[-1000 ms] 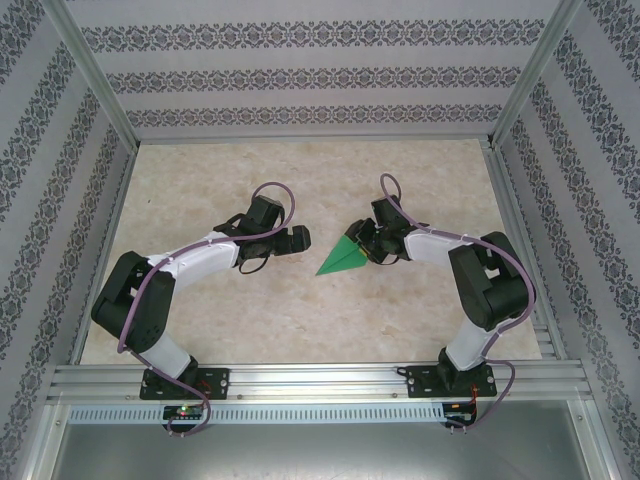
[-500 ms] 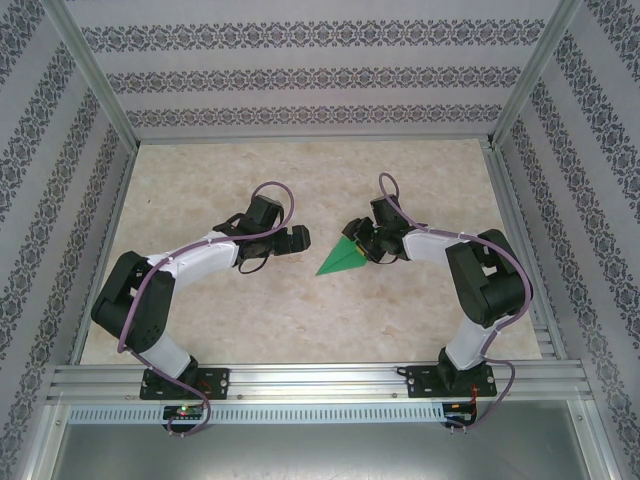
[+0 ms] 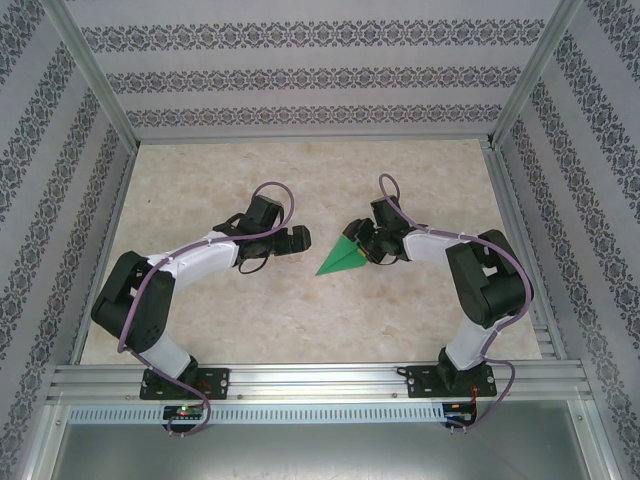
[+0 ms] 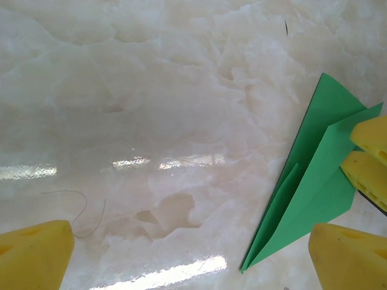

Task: Fold a paper plane with a square sheet of paper (pick it up from the middle)
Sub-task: Pick up the paper from the center of the table.

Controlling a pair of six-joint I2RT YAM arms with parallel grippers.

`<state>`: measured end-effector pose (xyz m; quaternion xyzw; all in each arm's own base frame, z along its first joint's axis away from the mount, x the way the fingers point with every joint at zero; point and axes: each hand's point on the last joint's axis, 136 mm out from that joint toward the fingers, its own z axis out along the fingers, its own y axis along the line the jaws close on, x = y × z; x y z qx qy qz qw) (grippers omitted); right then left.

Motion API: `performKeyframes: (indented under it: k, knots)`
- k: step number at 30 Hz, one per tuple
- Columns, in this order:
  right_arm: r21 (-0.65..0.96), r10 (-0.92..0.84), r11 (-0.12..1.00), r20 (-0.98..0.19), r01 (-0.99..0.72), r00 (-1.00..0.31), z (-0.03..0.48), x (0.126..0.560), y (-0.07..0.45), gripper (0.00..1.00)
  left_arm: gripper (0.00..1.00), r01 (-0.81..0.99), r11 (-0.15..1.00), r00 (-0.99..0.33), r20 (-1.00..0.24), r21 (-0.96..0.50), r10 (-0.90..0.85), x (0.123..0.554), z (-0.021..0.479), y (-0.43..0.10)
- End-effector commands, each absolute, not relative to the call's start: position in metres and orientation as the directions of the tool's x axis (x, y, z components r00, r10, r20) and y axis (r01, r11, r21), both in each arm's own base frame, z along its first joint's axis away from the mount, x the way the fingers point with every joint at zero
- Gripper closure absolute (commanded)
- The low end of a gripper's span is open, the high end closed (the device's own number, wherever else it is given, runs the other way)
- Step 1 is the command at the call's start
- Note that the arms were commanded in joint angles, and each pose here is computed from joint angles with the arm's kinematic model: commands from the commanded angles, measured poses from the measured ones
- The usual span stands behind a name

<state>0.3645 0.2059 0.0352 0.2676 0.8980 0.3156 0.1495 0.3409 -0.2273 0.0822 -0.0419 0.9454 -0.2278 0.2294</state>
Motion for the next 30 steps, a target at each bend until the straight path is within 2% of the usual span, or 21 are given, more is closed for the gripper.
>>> performKeyframes:
  k: [1,12,14,17,21,26,30]
  knots:
    - [0.7,0.543,0.632,-0.093,0.333,-0.835,0.038,0.367,0.224,0.43,0.0,0.031,0.885,-0.883,-0.427,-0.464,-0.193,0.347,0.084,-0.228]
    - [0.785,0.488,0.582,-0.129,0.212,-0.863,0.05,0.371,0.246,0.5,0.0,0.026,0.884,-0.886,-0.421,-0.467,-0.197,0.346,0.083,-0.228]
    - [0.779,0.481,0.591,-0.133,0.209,-0.866,0.047,0.369,0.246,0.56,0.0,0.017,0.881,-0.887,-0.415,-0.473,-0.205,0.346,0.083,-0.228]
    - [0.781,0.478,0.589,-0.133,0.205,-0.868,0.044,0.368,0.246,0.73,0.0,0.003,0.87,-0.89,-0.397,-0.494,-0.223,0.346,0.082,-0.228]
    - [0.792,0.468,0.588,-0.17,0.162,-0.867,0.055,0.371,0.247,0.89,0.0,-0.007,0.839,-0.895,-0.372,-0.544,-0.248,0.346,0.086,-0.23]
    - [0.809,0.442,0.585,-0.258,0.058,-0.859,0.091,0.372,0.245,0.96,0.0,0.017,0.799,-0.9,-0.357,-0.601,-0.25,0.344,0.097,-0.237]
    - [0.825,0.426,0.565,-0.308,-0.015,-0.851,0.12,0.371,0.24,0.97,0.0,0.041,0.763,-0.902,-0.352,-0.645,-0.25,0.343,0.108,-0.244]
